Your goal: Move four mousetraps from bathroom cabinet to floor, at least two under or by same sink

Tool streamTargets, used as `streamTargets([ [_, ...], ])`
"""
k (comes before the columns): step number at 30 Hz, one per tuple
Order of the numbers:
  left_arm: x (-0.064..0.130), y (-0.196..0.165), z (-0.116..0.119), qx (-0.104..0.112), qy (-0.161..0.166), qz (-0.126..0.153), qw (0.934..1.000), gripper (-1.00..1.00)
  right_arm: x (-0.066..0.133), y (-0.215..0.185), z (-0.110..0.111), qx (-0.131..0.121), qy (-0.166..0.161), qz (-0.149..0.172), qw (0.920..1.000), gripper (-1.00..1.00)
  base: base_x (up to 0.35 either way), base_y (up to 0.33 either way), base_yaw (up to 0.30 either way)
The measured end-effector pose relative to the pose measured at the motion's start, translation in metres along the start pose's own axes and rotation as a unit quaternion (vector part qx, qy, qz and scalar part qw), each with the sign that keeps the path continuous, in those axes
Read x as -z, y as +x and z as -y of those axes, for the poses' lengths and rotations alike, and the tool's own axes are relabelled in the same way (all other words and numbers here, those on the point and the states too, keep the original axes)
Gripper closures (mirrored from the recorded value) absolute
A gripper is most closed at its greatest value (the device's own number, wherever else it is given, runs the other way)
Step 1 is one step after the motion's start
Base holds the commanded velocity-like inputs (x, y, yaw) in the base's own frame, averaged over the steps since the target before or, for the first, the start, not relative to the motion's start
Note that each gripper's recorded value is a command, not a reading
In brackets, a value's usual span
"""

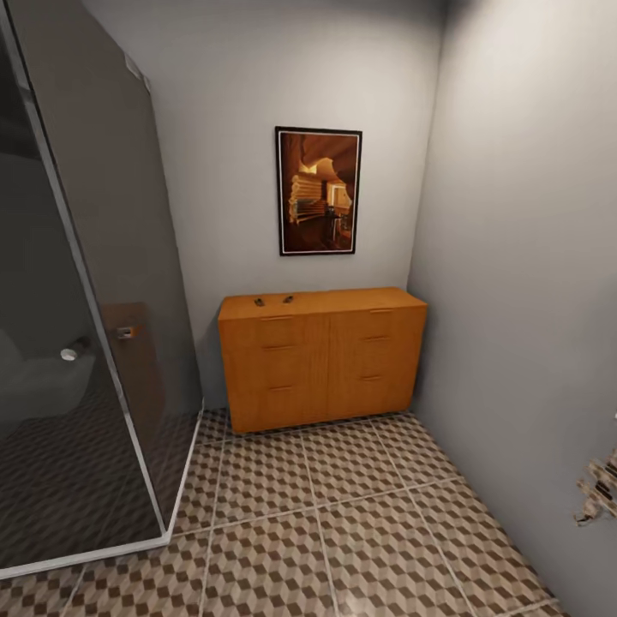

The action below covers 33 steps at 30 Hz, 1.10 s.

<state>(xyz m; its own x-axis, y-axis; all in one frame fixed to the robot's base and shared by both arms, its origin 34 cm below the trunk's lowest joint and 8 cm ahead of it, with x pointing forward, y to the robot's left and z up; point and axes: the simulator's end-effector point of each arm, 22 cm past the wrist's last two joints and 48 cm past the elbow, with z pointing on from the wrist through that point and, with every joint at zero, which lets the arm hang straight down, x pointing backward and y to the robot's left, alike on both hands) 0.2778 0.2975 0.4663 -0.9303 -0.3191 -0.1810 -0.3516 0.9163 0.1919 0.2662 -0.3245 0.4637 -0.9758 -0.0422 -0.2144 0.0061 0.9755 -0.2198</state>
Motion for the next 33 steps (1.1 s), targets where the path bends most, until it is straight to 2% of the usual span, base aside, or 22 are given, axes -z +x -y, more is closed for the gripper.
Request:
streamTargets([
  [33,0.0,-0.0008,0.0,0.002,0.0,0.002,1.0,-1.0,-0.0002,-0.0003,0.0015,0.0,0.001,0.0,1.0,-1.0,0.324,0.0,0.0],
])
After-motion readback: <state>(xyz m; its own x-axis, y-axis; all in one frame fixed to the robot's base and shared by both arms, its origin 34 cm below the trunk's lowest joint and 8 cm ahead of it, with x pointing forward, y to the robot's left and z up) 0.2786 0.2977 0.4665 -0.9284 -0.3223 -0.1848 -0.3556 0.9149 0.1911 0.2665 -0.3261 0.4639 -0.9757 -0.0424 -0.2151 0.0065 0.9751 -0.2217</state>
